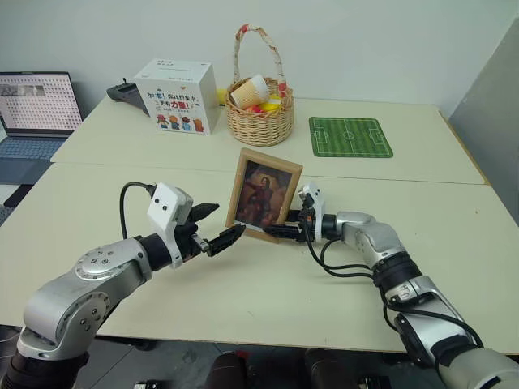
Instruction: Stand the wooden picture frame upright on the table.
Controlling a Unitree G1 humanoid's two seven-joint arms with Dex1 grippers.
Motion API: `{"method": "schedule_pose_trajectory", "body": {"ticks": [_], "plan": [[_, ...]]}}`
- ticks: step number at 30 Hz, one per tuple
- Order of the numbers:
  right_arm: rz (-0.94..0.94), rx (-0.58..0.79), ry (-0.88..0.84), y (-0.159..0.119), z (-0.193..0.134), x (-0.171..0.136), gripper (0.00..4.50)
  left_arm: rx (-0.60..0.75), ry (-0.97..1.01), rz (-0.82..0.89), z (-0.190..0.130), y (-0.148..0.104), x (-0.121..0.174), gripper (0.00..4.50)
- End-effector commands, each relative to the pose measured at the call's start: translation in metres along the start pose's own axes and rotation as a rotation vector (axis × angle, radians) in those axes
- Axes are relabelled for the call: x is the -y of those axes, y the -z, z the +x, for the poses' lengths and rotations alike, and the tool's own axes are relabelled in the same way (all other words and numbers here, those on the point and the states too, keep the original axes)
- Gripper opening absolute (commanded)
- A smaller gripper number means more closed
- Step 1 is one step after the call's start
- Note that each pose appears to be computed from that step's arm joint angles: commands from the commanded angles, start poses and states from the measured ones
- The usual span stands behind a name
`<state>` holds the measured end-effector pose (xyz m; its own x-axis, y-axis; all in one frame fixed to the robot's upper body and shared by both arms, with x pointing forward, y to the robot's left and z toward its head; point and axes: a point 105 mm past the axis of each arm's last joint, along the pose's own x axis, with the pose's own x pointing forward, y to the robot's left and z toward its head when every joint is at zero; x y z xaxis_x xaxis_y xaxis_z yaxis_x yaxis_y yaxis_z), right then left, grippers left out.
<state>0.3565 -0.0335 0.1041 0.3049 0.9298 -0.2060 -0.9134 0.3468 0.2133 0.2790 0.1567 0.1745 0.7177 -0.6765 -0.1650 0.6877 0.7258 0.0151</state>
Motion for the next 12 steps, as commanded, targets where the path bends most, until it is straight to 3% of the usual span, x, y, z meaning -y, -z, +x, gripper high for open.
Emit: {"method": "schedule_pose_trajectory", "body": {"ticks": [1, 8, 12], "plan": [[-0.069, 0.029, 0.065, -0.014, -0.030, 0.002, 4.49, 0.018, -0.062, 0.029, -0.010, -0.010, -0.021, 4.50], [-0.161, 0.000, 0.106, -0.036, -0.093, -0.020, 4.49, -0.031, -0.120, 0.036, -0.029, -0.019, -0.061, 4.50], [-0.161, 0.013, 0.076, -0.055, -0.112, -0.041, 4.49, -0.072, -0.093, 0.052, -0.042, -0.032, -0.078, 4.50]]}}
